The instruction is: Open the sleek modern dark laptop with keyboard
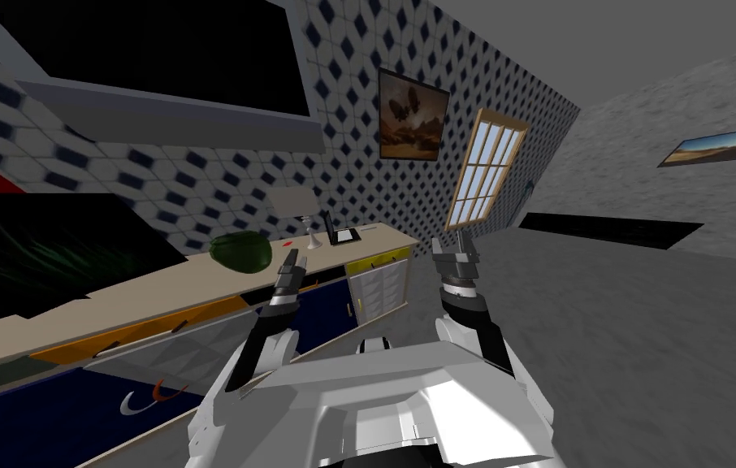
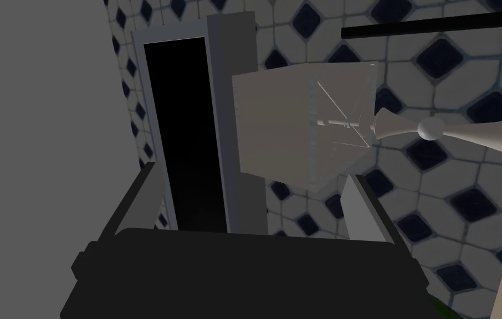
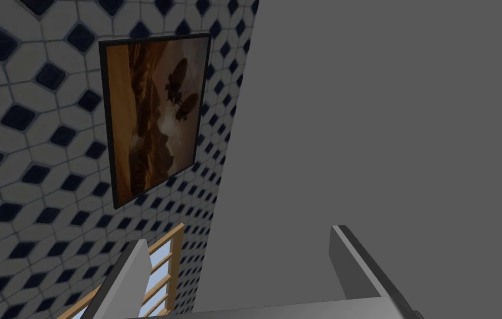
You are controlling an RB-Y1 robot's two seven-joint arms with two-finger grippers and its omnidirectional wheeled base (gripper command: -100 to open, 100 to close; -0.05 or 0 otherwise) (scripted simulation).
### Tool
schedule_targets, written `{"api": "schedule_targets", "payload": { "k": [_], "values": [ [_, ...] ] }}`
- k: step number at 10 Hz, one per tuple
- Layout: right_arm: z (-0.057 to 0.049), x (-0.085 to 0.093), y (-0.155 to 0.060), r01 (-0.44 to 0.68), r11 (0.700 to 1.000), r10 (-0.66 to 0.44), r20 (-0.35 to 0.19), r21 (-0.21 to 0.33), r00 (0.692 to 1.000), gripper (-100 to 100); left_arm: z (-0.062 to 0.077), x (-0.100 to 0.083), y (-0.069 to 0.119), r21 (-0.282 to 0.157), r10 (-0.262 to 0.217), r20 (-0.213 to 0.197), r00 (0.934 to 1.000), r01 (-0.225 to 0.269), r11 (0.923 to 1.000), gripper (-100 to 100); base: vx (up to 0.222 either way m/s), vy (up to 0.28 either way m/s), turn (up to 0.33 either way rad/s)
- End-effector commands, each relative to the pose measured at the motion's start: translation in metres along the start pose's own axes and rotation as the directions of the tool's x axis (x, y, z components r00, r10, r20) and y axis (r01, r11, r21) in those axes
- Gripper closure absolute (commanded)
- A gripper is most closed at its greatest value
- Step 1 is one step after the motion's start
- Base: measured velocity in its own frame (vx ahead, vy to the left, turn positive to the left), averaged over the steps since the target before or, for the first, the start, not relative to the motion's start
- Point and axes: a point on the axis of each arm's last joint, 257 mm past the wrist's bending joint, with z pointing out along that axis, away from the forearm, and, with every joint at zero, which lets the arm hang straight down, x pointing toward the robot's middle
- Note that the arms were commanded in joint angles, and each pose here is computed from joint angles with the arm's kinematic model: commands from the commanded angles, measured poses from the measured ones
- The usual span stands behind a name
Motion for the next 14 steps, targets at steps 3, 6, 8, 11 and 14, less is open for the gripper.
{"api": "schedule_targets", "payload": {
  "k": [3, 6, 8, 11, 14],
  "values": [
    [0.000, 0.000, 0.000, 0.000, 1.000, 0.000, 0.000, 0.000, 1.000, 0, 0.017, -0.002, 0.017, -0.050, 0.033, -0.021, 0.9992, -0.034, 0.9982, -100, -0.045, -0.070, -0.074],
    [0.000, 0.000, 0.000, 0.000, 1.000, 0.000, 0.000, 0.000, 1.000, 0, 0.033, -0.006, 0.028, -0.084, 0.065, -0.033, 0.9974, -0.067, 0.9942, -100, -0.039, -0.083, -0.086],
    [0.000, 0.000, 0.000, 0.000, 1.000, 0.000, 0.000, 0.000, 1.000, 0, 0.042, -0.009, 0.034, -0.105, 0.080, -0.037, 0.9961, -0.084, 0.9909, -100, -0.035, -0.074, -0.109],
    [0.000, 0.000, 0.000, 0.000, 1.000, 0.000, 0.000, 0.000, 1.000, 0, 0.050, -0.012, 0.044, -0.141, 0.096, -0.042, 0.9945, -0.101, 0.9848, -100, -0.038, -0.074, -0.077],
    [0.000, 0.000, 0.000, 0.000, 1.000, 0.000, 0.000, 0.000, 1.000, 0, 0.067, -0.022, 0.052, -0.179, 0.131, -0.044, 0.9905, -0.136, 0.9744, -100, -0.014, -0.061, -0.095]
  ]
}}
